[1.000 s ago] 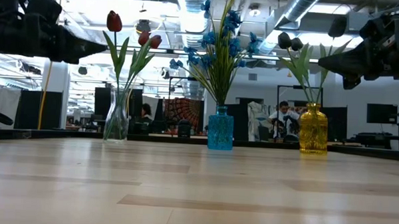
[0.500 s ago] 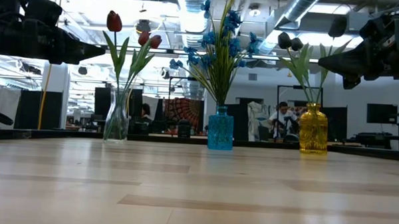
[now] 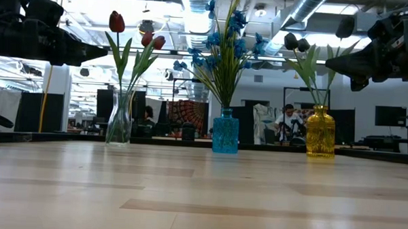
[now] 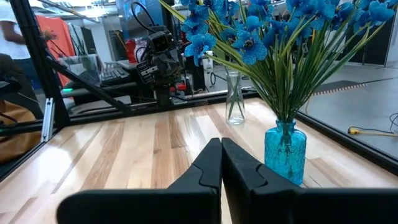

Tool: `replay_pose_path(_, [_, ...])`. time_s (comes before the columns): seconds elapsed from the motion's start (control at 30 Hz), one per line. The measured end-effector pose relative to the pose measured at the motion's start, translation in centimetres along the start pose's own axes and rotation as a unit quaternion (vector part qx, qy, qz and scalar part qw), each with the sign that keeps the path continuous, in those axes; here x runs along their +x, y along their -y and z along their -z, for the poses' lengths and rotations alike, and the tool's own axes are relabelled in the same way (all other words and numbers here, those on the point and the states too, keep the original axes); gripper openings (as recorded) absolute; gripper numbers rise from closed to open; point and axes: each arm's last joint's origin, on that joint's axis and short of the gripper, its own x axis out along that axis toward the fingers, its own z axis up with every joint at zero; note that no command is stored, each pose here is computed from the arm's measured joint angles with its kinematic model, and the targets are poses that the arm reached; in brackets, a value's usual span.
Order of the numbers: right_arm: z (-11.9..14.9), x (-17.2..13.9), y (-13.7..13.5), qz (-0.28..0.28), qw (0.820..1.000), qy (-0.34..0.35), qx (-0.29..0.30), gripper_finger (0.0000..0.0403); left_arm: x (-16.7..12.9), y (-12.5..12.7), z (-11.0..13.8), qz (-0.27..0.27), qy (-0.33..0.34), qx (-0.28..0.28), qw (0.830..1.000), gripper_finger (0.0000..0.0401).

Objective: Sort flowers into vase by color
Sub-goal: Return to Home Position

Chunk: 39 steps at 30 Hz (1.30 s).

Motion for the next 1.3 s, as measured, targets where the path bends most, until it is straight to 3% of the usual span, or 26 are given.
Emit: replay_pose_path(1.3, [0.01, 0.0, 0.0, 0.0, 1.0, 0.0, 0.0, 0.0036, 0.0, 0.0, 0.03, 0.0, -0.001, -0.008, 1.0, 0.0])
